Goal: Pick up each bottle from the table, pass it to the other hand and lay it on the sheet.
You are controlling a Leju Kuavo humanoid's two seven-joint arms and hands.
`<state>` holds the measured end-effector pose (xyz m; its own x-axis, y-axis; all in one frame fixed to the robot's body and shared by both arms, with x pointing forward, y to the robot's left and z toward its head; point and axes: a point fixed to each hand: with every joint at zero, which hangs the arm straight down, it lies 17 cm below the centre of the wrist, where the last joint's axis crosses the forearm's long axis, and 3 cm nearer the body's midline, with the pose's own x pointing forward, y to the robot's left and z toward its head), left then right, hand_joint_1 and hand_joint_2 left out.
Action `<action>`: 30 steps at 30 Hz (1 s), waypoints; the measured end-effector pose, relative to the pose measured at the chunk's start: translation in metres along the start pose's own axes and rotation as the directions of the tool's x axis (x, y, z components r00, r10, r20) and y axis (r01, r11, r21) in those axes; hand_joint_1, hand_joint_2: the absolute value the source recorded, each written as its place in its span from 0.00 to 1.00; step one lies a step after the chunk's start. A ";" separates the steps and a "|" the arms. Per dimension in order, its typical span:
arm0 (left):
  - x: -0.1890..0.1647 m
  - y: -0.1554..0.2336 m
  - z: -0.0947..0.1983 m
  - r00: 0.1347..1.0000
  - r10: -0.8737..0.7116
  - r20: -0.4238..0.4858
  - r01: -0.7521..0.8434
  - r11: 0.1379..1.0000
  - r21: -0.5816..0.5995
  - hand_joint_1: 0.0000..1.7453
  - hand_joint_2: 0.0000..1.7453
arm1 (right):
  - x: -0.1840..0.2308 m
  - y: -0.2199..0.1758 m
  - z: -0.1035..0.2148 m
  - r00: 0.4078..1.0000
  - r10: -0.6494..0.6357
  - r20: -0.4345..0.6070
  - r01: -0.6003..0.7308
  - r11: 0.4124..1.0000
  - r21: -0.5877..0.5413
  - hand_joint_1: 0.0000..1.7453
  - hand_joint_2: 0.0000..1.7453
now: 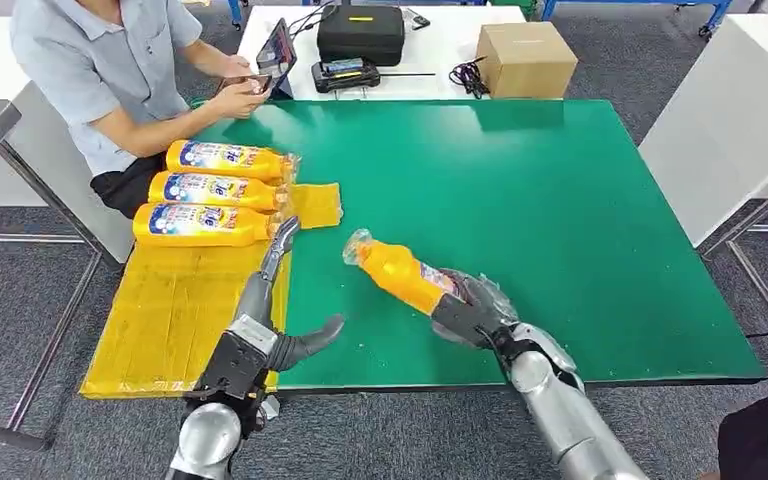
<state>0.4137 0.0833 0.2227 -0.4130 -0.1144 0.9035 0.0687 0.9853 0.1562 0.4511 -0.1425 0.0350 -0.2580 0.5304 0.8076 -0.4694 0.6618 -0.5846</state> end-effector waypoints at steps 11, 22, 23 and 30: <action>-0.102 -0.024 0.033 0.844 0.393 -0.366 -0.384 0.918 0.099 0.00 1.00 | 0.084 0.019 -0.005 0.976 -0.085 0.199 0.092 0.996 -0.023 0.99 1.00; -0.137 -0.046 0.043 0.798 0.386 -0.464 -0.391 0.916 0.090 0.00 1.00 | 0.137 0.039 -0.017 0.941 -0.125 0.313 0.122 0.992 0.027 0.88 1.00; -0.136 -0.048 0.042 0.799 0.388 -0.460 -0.396 0.914 0.084 0.00 1.00 | 0.137 0.042 -0.018 0.941 -0.127 0.313 0.122 0.992 0.034 0.88 1.00; -0.125 -0.054 0.036 0.824 0.370 -0.430 -0.387 0.921 0.050 0.00 1.00 | 0.123 0.055 -0.016 0.948 -0.148 0.281 0.138 0.989 0.054 0.88 1.00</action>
<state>0.4292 0.0486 0.0865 0.0752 0.2156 0.9736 0.1773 0.9579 -0.2258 0.4074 -0.0322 0.1013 -0.4123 0.2561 0.8743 -0.5454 0.6993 -0.4621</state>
